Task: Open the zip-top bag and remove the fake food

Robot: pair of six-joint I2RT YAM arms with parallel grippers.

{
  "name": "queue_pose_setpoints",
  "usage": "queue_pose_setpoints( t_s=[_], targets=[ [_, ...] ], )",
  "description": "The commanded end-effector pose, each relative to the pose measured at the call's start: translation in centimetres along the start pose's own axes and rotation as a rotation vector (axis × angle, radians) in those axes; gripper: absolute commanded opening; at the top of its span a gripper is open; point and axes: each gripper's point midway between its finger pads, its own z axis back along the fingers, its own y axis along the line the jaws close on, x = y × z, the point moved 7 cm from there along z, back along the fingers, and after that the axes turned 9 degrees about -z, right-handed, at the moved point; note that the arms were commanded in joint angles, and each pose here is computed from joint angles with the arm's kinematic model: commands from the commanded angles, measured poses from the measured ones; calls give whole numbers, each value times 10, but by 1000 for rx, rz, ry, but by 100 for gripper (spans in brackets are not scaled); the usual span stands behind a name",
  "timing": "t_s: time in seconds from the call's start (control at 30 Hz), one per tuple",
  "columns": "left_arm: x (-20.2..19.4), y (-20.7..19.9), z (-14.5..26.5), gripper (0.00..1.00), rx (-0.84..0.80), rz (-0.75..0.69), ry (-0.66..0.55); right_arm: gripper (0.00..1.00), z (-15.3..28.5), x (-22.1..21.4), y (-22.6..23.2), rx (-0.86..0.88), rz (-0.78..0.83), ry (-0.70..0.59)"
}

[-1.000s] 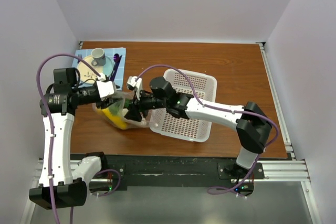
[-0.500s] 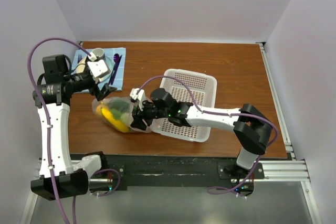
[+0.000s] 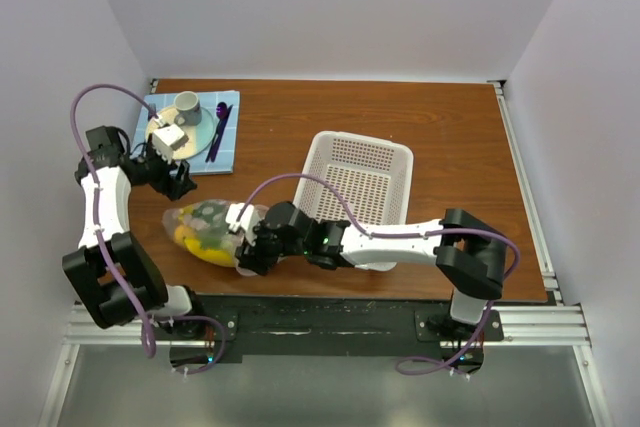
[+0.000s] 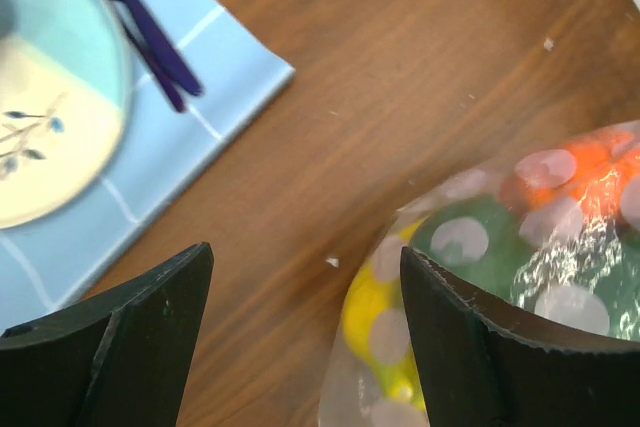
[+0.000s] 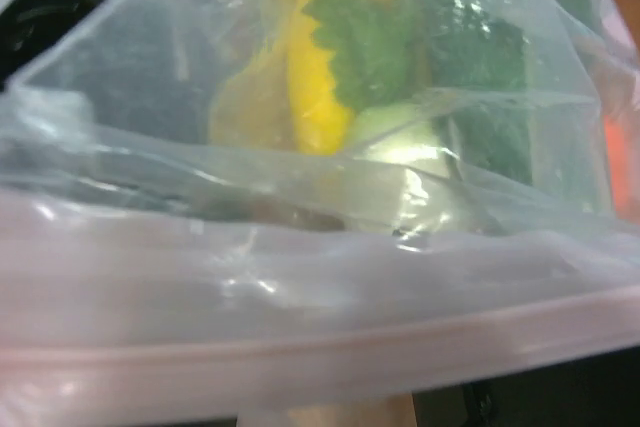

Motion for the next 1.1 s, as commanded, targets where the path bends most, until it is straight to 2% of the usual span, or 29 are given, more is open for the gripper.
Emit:
queue_pose_setpoints(
  t_s=[0.0, 0.2, 0.33, 0.47, 0.7, 0.83, 1.07],
  targets=[
    [-6, -21, -6, 80, -119, -46, -58, 58, -2, -21, -2, -94, 65, 79],
    [-35, -42, -15, 80, -267, -41, 16, 58, 2, -49, -15, -195, 115, 98],
    [-54, -58, -19, 77, -349, -40, 60, 57, -1, -50, -22, -274, 178, 35],
    [-65, -70, -24, 70, -404, -44, 114, 57, -5, -45, -25, -337, 283, -4],
    [-55, -72, -39, 61, -423, -85, 137, 57, -12, -33, -11, -349, 456, -42],
    [-45, -71, -51, 49, -414, -83, 144, 58, -12, -35, 5, -348, 557, -64],
    [-37, -71, -64, 39, -425, -88, 163, 58, -18, -38, 16, -353, 665, -66]
  ],
)
